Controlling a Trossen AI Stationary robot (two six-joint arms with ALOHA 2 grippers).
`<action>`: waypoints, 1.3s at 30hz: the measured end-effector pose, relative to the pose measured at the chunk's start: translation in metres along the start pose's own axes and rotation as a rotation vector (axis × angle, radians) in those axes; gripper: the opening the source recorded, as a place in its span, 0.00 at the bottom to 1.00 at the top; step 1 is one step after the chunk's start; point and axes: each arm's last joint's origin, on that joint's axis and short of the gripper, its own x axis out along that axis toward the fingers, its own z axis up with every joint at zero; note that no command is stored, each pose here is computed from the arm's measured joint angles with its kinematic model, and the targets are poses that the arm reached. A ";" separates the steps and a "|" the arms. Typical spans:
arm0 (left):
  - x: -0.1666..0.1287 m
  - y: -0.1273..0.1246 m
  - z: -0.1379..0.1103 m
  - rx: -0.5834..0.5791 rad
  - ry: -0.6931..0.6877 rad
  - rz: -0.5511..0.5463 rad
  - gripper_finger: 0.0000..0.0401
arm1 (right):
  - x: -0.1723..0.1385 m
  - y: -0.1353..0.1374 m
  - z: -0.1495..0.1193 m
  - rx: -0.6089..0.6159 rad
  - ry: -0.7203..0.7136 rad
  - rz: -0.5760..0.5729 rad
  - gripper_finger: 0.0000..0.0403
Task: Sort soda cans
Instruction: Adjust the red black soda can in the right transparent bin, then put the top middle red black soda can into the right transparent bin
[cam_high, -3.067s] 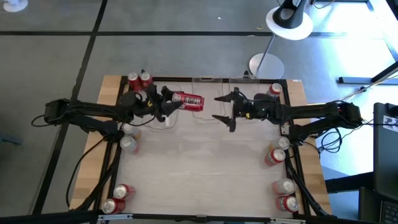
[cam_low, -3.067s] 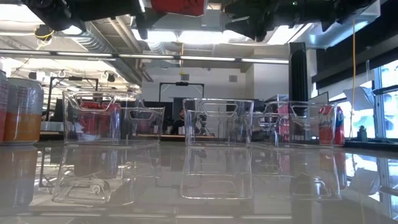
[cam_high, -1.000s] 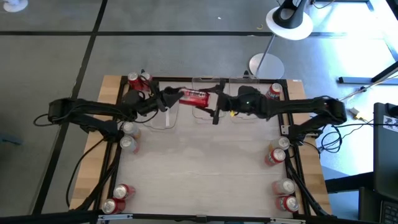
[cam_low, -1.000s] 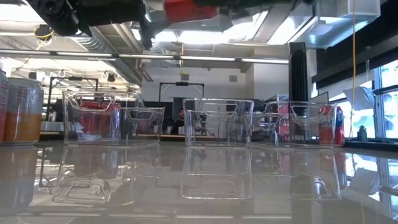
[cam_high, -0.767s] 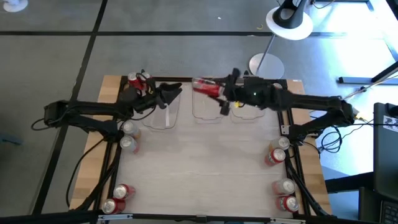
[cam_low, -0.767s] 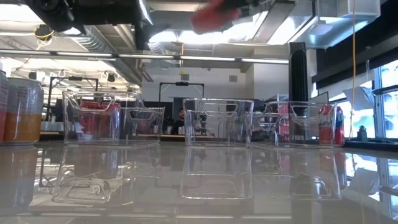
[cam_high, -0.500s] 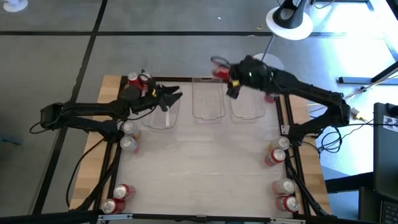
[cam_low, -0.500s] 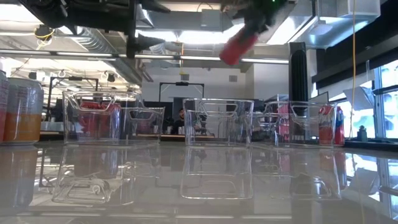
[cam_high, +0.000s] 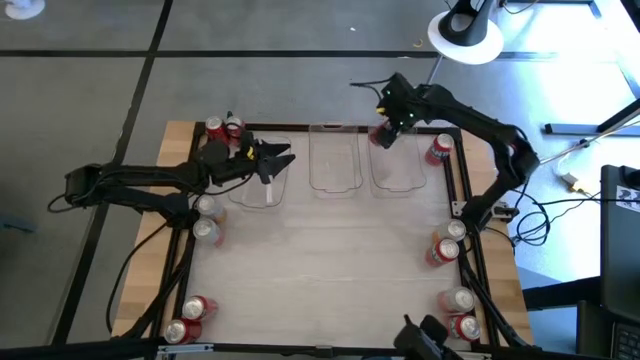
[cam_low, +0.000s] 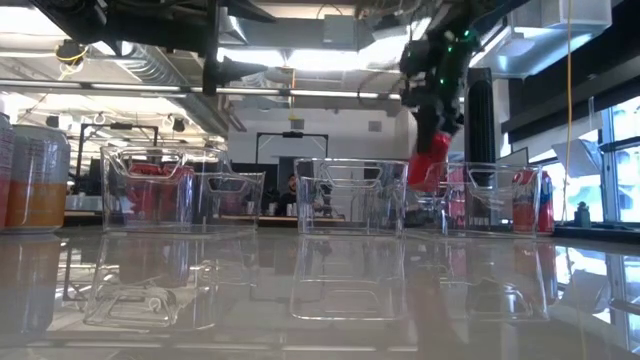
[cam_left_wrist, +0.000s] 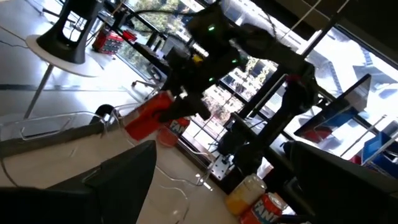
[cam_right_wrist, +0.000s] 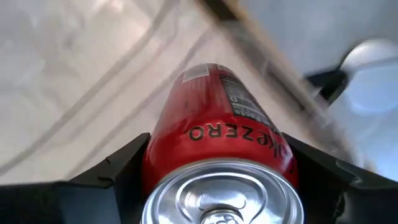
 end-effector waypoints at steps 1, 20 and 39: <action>0.000 -0.001 0.000 0.000 0.002 -0.003 0.89 | 0.005 0.000 0.000 -0.001 0.029 0.003 0.71; 0.000 -0.001 -0.001 -0.002 0.006 -0.003 0.89 | 0.069 -0.002 0.010 0.013 0.133 -0.017 0.84; -0.010 0.005 0.018 0.075 0.125 0.164 0.90 | -0.038 0.001 0.011 -0.021 -0.045 -0.069 0.78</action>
